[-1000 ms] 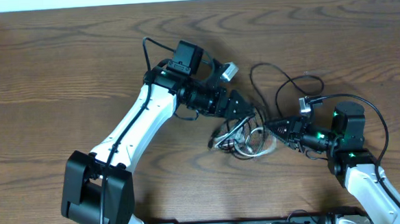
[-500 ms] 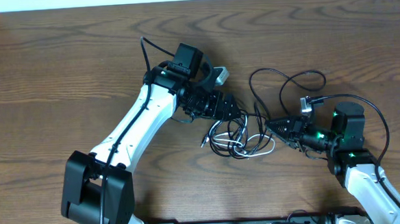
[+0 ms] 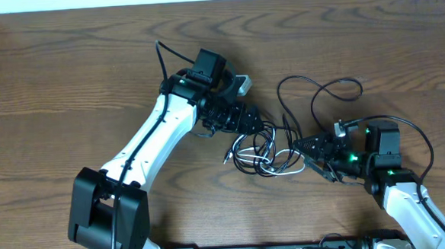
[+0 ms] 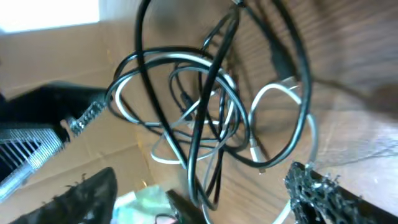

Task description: Untangle cables

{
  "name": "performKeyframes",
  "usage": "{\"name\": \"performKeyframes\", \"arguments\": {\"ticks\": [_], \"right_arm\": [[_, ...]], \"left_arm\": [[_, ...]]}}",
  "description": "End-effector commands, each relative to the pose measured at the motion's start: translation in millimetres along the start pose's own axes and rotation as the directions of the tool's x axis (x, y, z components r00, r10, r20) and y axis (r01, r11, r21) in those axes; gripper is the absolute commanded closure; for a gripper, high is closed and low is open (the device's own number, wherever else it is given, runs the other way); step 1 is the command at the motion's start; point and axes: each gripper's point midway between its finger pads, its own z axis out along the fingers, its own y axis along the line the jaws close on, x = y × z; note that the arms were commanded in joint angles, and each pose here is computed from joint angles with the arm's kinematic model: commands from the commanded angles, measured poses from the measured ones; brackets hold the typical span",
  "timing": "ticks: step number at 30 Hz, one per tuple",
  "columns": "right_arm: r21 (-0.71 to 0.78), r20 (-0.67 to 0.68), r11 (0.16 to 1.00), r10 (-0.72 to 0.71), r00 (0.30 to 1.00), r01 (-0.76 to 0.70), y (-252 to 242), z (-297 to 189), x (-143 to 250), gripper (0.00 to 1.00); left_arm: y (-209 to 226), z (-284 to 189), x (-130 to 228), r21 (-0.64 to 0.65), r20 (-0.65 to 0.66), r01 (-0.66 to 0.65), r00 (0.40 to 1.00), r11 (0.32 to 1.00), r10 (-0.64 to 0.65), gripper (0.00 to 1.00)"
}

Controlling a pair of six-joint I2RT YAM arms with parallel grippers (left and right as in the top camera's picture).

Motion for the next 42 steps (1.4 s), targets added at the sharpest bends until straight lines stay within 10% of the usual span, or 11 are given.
{"name": "performKeyframes", "arguments": {"ticks": [1, 25, 30, 42], "right_arm": [[0.024, 0.009, 0.999, -0.029, 1.0, 0.029, -3.2, 2.5, 0.1, 0.13], [0.181, 0.072, 0.969, -0.187, 0.98, 0.171, -2.0, 37.8, 15.4, 0.32], [0.219, 0.107, 0.961, -0.196, 0.975, 0.169, -3.9, 42.3, 16.3, 0.42], [0.311, 0.15, 0.929, -0.255, 0.955, 0.199, -15.4, 49.5, 16.4, 0.56]], "left_arm": [[-4.4, 4.3, 6.7, -0.022, -0.005, -0.073, 0.997, 0.997, 0.073, 0.17], [25.6, 48.1, 14.7, -0.277, -0.085, -0.164, 0.986, 0.947, 0.146, 0.18], [27.9, 51.4, 15.6, -0.278, -0.093, -0.162, 0.986, 0.947, 0.141, 0.49], [27.3, 51.6, 16.0, -0.275, -0.094, -0.162, 0.986, 0.948, 0.141, 0.52]]}}
